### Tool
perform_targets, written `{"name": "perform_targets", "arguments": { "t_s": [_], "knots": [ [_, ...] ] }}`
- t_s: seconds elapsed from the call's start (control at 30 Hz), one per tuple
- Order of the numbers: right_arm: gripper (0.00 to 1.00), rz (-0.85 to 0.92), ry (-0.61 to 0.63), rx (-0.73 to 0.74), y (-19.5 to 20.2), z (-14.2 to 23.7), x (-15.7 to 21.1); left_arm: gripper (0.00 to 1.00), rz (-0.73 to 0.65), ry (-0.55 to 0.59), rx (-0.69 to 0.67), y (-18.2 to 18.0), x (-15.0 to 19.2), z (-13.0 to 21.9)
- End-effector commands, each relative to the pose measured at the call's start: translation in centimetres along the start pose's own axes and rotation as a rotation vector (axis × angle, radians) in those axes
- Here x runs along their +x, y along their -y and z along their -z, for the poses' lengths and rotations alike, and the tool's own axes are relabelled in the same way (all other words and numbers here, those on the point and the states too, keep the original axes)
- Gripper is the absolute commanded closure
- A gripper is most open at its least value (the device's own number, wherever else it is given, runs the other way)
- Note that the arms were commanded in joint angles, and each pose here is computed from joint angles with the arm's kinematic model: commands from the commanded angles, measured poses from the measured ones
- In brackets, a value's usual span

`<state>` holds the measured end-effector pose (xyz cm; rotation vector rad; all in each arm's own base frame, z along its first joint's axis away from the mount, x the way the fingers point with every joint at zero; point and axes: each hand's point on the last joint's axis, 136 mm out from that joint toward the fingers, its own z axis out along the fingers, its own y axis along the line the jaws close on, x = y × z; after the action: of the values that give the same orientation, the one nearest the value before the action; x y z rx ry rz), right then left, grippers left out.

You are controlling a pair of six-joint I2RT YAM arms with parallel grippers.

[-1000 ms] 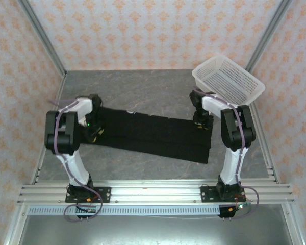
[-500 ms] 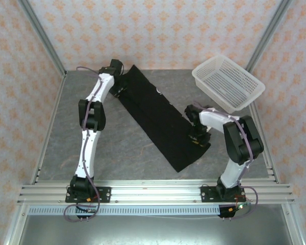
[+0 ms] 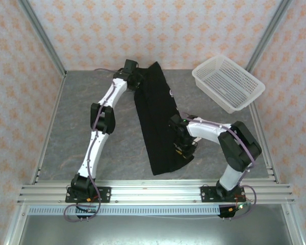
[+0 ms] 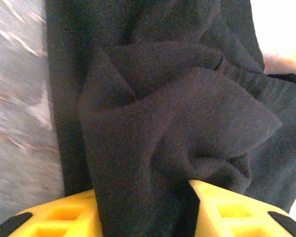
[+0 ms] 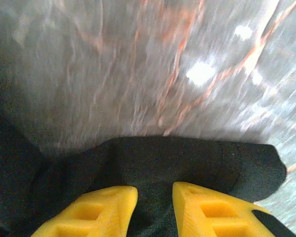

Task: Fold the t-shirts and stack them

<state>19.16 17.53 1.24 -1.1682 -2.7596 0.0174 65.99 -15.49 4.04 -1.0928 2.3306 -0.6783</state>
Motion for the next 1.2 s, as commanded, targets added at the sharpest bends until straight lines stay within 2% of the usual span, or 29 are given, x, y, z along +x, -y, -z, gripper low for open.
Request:
{"name": "perform_targets", "arguments": {
  "t_s": [0.0, 0.1, 0.23, 0.3, 0.4, 0.47, 0.63, 0.73, 0.8, 0.97, 1.17],
  "knots": [
    [0.67, -0.113, -0.129, -0.012, -0.2, -2.9, 2.5, 0.48, -0.051, 0.027, -0.104, -1.8, 0.2, 0.5],
    [0.66, -0.147, -0.143, -0.052, -0.4, -1.8, 2.9, 0.4, -0.126, 0.169, -0.213, -2.0, -3.3, 5.3],
    [0.62, -0.157, -0.151, -0.11, -0.9, 0.5, 3.1, 0.37, -0.219, 0.359, -0.379, -2.4, -7.3, 13.2],
    [0.58, -0.136, -0.116, -0.122, -0.6, 2.0, 2.3, 0.37, -0.248, 0.392, -0.413, -2.2, -7.9, 16.4],
    [0.55, -0.086, -0.051, -0.143, 0.1, 4.2, 0.4, 0.38, -0.279, 0.355, -0.402, -1.7, -6.4, 19.1],
    [0.55, -0.03, -0.012, -0.178, -0.1, 5.1, -1.2, 0.41, -0.27, 0.274, -0.378, -2.1, -3.9, 19.6],
    [0.56, 0.28, 0.14, -0.21, -2.1, 7.0, -5.9, 0.5, -0.19, -0.01, -0.21, -2.2, 7.3, 17.9],
    [0.57, 0.42, 0.2, -0.194, -3.2, 7.4, -7.6, 0.54, -0.127, -0.107, -0.18, -2.8, 12.9, 17.0],
    [0.57, 0.466, 0.214, -0.196, -4.0, 7.4, -8.3, 0.54, -0.1, -0.14, -0.166, -3.0, 15.5, 16.1],
    [0.59, 0.504, 0.152, -0.225, -6.5, 5.5, -8.1, 0.57, -0.057, -0.188, -0.265, -6.3, 18.4, 13.1],
    [0.61, 0.463, 0.055, -0.184, -6.9, 1.9, -7.3, 0.58, -0.063, -0.155, -0.497, -13.6, 16.7, 11.6]
  ]
}}
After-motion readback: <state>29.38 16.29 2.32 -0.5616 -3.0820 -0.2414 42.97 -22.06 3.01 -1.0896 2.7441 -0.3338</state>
